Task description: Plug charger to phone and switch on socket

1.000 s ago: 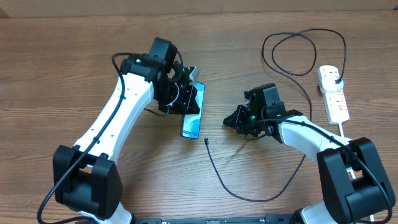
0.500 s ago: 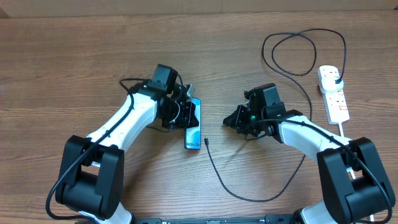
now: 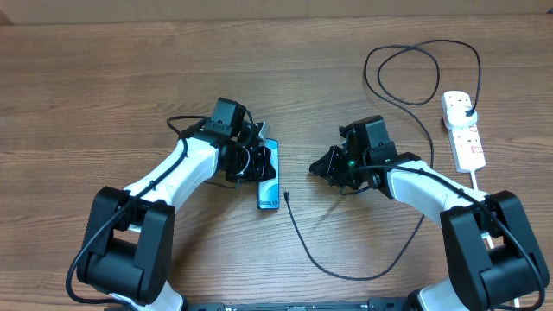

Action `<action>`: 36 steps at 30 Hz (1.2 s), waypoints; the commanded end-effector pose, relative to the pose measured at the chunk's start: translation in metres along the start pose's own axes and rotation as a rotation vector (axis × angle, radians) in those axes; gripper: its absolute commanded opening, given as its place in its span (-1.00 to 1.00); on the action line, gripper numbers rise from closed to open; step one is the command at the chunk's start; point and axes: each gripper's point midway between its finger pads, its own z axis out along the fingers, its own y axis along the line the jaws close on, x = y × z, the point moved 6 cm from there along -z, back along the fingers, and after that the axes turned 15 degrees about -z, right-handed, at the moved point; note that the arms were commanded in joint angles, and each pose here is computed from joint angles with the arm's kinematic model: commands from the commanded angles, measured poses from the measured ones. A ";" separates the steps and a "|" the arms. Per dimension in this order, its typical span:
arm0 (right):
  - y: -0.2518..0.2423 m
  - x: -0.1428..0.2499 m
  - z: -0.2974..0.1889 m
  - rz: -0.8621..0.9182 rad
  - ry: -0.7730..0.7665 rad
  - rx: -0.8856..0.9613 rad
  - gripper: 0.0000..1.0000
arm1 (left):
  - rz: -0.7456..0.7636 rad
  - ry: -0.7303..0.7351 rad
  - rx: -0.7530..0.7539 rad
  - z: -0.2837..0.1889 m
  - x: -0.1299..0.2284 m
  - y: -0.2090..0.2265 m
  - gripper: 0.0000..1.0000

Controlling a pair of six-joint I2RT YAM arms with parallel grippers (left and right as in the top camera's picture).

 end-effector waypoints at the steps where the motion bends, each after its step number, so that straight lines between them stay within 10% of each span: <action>1: 0.006 -0.002 -0.002 -0.015 -0.008 -0.015 -0.76 | 0.007 -0.005 0.027 -0.004 0.001 -0.005 -0.92; 36: 0.006 -0.002 -0.002 -0.015 -0.008 -0.015 -0.75 | 0.003 -0.032 -0.017 -0.004 -0.002 0.000 -0.91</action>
